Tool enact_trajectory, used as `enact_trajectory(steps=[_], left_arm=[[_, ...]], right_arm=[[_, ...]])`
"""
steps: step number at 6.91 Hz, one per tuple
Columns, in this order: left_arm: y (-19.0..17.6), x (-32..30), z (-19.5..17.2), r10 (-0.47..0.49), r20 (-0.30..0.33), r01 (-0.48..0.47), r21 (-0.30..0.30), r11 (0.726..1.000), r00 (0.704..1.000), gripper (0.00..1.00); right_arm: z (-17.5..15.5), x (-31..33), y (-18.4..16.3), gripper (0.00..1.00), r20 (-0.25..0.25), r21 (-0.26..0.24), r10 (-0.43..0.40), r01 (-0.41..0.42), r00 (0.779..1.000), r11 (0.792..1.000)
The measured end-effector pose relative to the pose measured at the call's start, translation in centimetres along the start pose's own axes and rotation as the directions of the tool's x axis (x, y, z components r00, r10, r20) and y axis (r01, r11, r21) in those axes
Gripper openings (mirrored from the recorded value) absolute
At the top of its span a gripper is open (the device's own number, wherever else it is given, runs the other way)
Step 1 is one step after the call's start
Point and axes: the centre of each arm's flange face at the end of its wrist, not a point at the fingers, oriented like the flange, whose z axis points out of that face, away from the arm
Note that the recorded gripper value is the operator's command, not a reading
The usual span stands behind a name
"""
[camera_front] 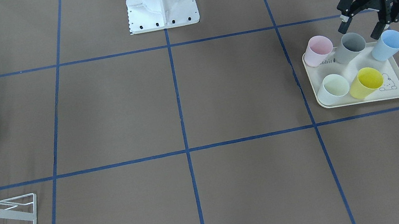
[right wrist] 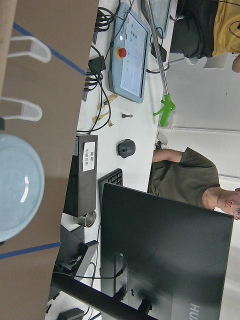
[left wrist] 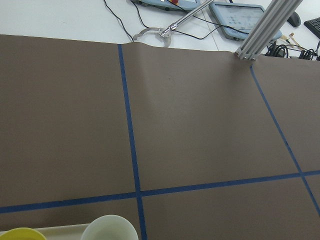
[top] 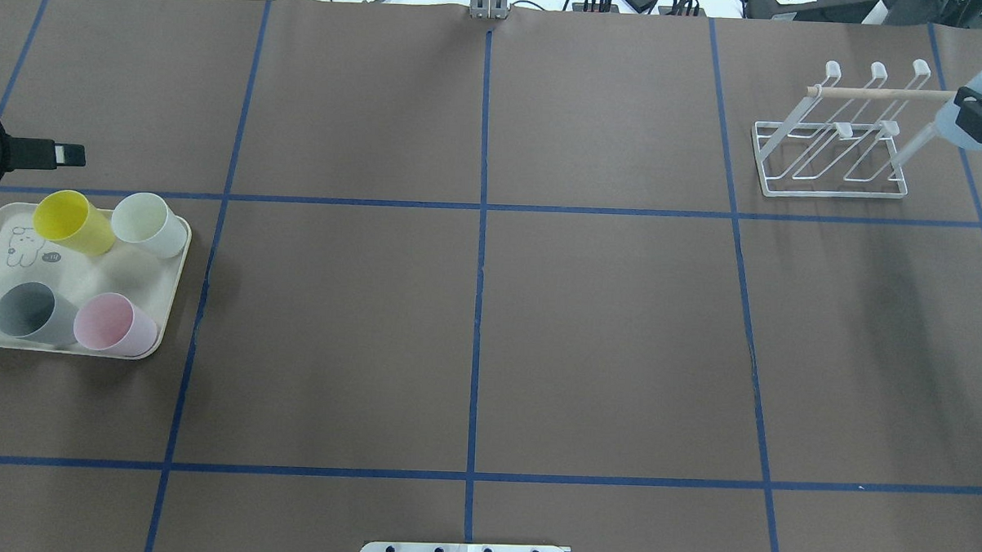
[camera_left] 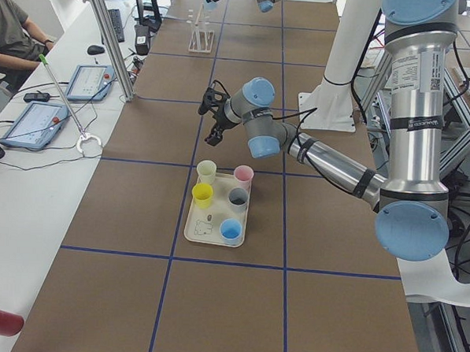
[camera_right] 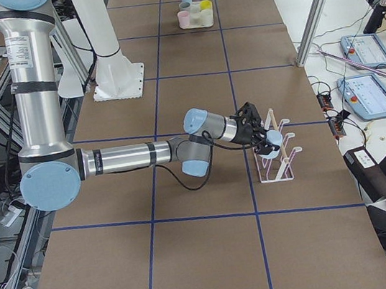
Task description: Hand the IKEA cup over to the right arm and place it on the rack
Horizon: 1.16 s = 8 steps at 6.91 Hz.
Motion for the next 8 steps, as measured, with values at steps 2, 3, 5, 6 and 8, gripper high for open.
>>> enact_trajectory(steps=[2, 3, 5, 6, 8], left_arm=[[0.0, 0.0, 0.0, -0.001, 0.000, 0.001, 0.000, 1.000, 1.000, 1.00], [0.0, 0.0, 0.0, -0.001, 0.000, 0.001, 0.000, 1.000, 1.000, 1.00], [0.0, 0.2, -0.1, -0.007, -0.004, 0.007, 0.002, 1.000, 1.000, 1.00], [-0.1, 0.3, -0.1, -0.009, -0.005, 0.009, 0.003, 1.000, 1.000, 1.00], [-0.1, 0.2, -0.1, -0.011, -0.004, 0.011, 0.003, 1.000, 1.000, 1.00]], right_arm=[[0.2, -0.9, 0.1, 0.00, 0.017, 0.006, -0.005, 0.004, 1.000, 1.000], [0.4, -1.4, -0.2, 0.00, 0.021, 0.013, -0.006, 0.005, 1.000, 1.000], [0.7, -1.4, -0.1, 0.00, 0.017, 0.010, -0.013, 0.012, 1.000, 1.000], [0.9, -1.2, 0.1, 0.00, 0.013, 0.005, -0.016, 0.016, 1.000, 1.000], [1.8, -1.3, 0.1, 0.00, 0.008, -0.001, -0.019, 0.019, 1.000, 1.000]])
